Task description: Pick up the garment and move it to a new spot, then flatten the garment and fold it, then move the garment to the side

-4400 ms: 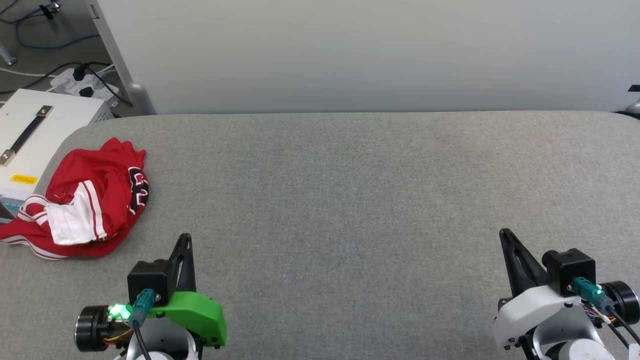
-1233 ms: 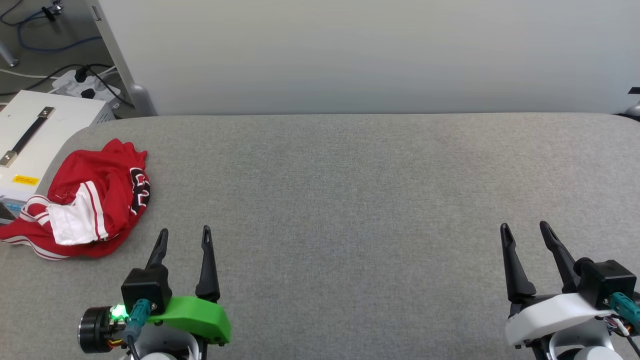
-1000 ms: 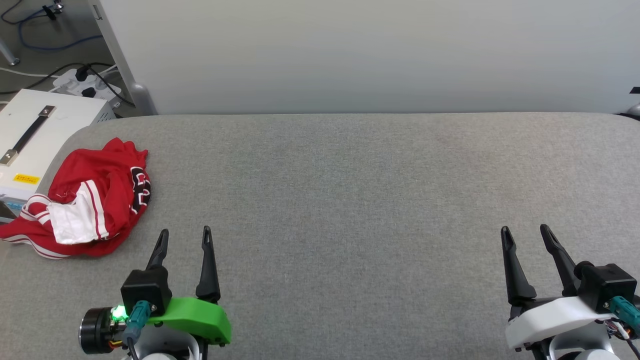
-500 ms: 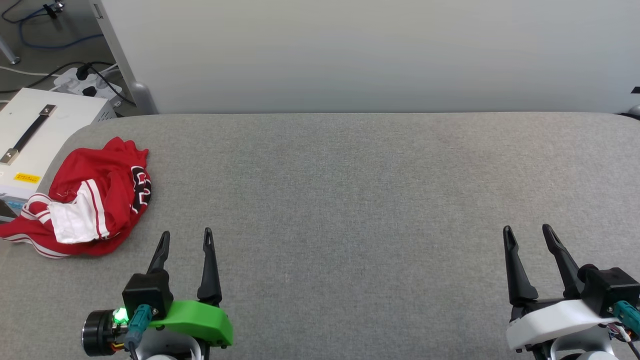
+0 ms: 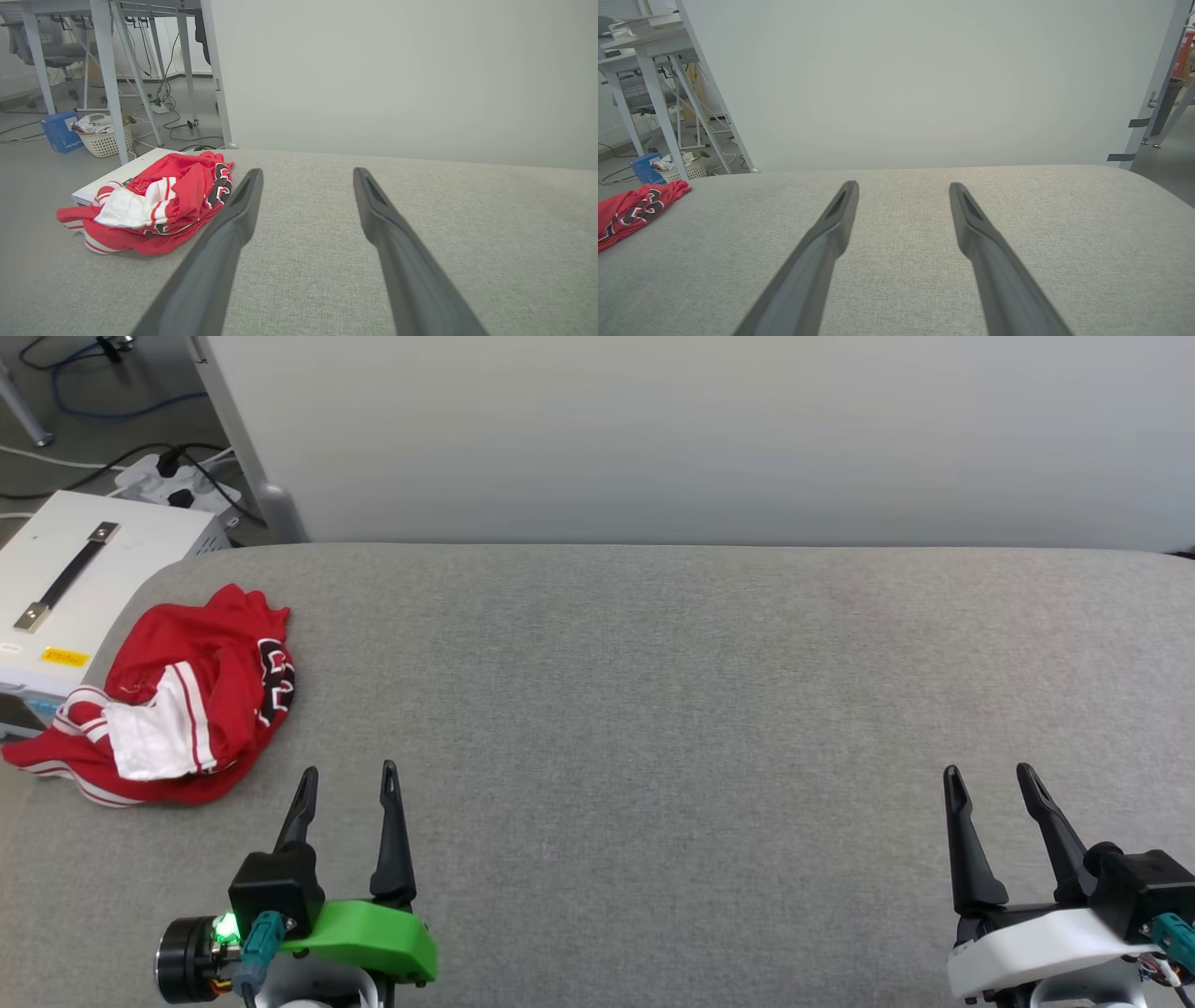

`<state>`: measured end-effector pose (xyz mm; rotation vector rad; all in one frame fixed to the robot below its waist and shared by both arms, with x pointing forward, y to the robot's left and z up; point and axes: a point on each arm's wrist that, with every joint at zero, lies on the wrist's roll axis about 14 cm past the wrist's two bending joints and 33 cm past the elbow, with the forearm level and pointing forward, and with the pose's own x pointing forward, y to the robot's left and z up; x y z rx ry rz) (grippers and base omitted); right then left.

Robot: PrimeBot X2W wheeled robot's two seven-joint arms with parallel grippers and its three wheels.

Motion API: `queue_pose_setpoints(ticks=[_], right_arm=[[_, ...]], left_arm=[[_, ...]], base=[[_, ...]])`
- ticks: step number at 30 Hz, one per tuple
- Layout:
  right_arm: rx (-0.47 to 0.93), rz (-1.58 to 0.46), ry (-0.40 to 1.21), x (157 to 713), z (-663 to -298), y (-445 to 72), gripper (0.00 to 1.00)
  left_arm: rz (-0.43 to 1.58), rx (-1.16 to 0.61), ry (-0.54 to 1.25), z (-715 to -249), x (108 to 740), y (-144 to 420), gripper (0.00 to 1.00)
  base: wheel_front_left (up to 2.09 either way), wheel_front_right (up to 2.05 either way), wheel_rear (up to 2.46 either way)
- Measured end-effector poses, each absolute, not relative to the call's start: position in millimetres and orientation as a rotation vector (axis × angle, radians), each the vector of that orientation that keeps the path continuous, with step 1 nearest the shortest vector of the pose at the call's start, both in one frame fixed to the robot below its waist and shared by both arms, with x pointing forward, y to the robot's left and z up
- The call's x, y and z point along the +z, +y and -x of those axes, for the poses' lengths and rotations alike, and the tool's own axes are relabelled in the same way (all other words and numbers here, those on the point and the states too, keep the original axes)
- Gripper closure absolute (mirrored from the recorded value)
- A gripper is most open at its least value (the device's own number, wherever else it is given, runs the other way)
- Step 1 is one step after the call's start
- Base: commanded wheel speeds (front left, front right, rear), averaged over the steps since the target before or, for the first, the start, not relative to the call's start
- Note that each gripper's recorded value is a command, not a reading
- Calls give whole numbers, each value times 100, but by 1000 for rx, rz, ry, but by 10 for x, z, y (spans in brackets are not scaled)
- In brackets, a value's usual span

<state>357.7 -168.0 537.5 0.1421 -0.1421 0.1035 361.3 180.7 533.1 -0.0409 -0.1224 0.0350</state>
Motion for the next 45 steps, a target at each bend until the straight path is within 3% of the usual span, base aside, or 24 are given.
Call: queue_pose_setpoints(ticks=[17, 35, 45], right_arm=[[301, -169, -132, 5322, -3776, -1011, 0], [575, -202, -116, 5279, -3867, -69, 0], [646, -207, -91, 5200, -3880, 180, 0]], left_arm=[[64, 242, -137, -3288, 5292, 2438, 0], [80, 543, -146, -2565, 5232, 3228, 0], [86, 629, -126, -2331, 5168, 3426, 0]], base=[[0, 0, 0], [0, 0, 0], [0, 0, 0]])
